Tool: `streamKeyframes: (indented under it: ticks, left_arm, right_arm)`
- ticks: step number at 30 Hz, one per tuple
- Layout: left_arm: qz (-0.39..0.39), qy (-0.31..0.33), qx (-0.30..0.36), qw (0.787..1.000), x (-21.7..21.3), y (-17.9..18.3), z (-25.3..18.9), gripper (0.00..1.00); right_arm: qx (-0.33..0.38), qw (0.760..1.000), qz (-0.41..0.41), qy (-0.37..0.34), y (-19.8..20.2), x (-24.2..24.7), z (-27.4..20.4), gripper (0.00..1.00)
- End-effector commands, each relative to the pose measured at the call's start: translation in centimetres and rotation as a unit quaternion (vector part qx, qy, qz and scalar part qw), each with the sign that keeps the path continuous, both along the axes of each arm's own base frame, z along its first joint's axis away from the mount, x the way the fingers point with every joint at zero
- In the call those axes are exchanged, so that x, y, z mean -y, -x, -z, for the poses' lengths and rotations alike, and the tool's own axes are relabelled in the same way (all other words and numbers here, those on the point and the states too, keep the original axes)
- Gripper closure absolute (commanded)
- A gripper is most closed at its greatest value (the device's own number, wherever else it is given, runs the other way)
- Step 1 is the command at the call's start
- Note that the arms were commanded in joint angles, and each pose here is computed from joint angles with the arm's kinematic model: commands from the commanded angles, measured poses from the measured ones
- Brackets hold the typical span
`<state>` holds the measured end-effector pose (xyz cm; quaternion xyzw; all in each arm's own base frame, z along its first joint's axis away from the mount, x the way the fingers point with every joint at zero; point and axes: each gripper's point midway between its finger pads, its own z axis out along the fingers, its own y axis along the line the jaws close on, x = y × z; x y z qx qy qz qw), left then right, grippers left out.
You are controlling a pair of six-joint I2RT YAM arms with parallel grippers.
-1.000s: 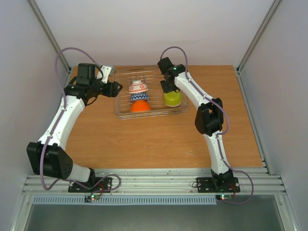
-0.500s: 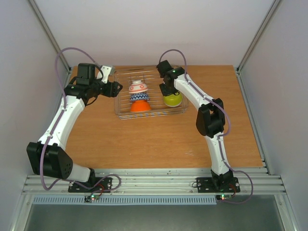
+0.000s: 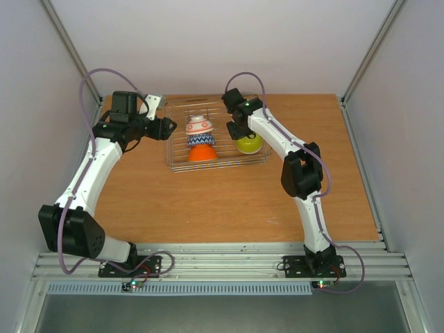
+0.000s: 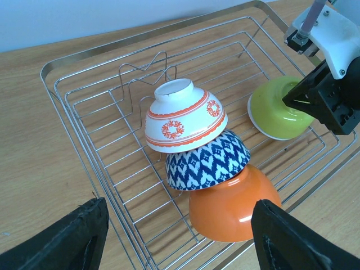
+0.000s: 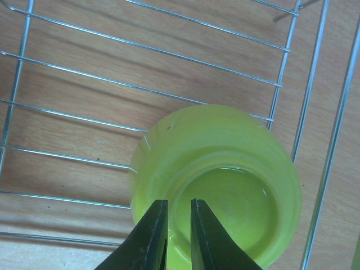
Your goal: Load the bowls into the dish rack
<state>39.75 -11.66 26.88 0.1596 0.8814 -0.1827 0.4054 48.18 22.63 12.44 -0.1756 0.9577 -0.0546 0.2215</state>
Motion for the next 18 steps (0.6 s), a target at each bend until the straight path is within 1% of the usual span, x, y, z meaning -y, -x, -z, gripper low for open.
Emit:
streamKeyframes:
  ticks: [1,18]
  left_arm:
    - [0.004,-0.003,0.009,1.0,0.1,-0.5,0.2,0.29]
    - [0.004,-0.004,0.008,1.0,0.1,-0.6,0.3,0.29]
  right_arm:
    - [0.013,1.0,0.002,0.008,-0.2,0.0,-0.4,0.85]
    - [-0.01,1.0,-0.005,0.018,0.1,-0.2,1.6,0.86]
